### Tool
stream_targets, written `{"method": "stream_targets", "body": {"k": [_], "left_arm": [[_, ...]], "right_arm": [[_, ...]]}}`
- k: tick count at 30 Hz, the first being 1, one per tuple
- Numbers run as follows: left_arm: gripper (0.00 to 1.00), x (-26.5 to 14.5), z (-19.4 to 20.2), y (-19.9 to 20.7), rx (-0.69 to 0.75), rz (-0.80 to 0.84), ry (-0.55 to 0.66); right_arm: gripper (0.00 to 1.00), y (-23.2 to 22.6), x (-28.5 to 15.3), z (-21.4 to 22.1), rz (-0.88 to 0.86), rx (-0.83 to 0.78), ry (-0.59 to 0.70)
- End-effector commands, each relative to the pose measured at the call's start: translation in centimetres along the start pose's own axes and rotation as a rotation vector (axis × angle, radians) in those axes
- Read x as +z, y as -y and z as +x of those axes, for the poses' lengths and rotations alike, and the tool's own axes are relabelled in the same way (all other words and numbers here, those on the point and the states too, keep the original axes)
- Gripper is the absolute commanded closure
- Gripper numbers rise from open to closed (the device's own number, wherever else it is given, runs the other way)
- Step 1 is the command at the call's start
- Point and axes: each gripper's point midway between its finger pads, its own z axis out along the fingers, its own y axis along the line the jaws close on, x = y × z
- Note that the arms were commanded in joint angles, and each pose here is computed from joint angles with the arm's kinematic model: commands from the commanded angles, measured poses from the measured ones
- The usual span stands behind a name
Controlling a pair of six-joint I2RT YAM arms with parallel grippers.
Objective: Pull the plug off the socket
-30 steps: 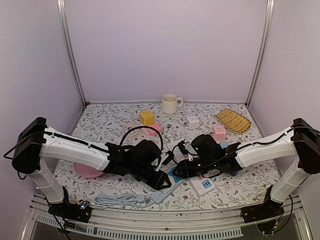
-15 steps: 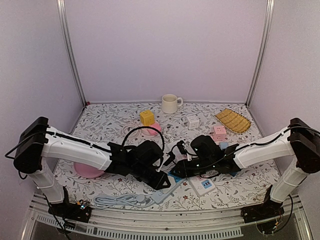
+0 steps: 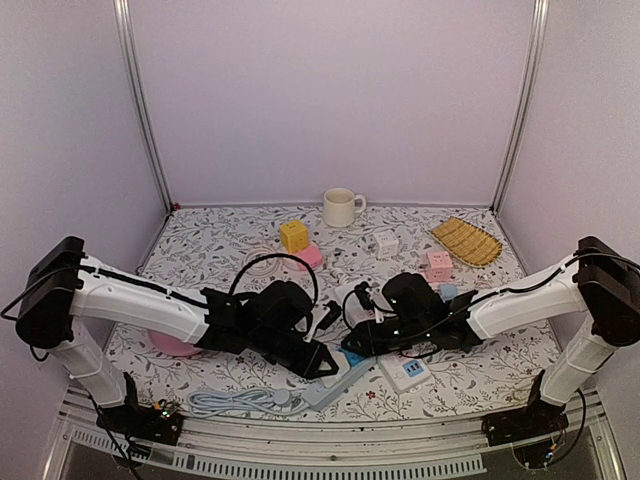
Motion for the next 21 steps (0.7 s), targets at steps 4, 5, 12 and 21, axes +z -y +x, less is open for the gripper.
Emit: {"method": "stream_targets", "body": {"k": [4,5,12,21], "left_arm": [[1.0,-1.9,-3.1,2.0,-0.036,0.136,0.107],[1.0,-1.9,-3.1,2.0,-0.04,0.131,0.106],[1.0,-1.3,-3.0,0.9,0.001,0.023,0.106],[1.0,-3.9,-4.0,-1.7,-0.045,-0.137,0.226]], "right_arm": [[0.72,4.0,0.6,4.2,0.125,0.028,-0.117],[0.72,4.2,0.6,4.3,0.131,0.029,-0.117],[0.72,2.3,-0.7,1.5,0.118,-0.008,-0.046],[0.4,-1.7,-4.9,-3.5,0.02,-0.036,0.096]]}}
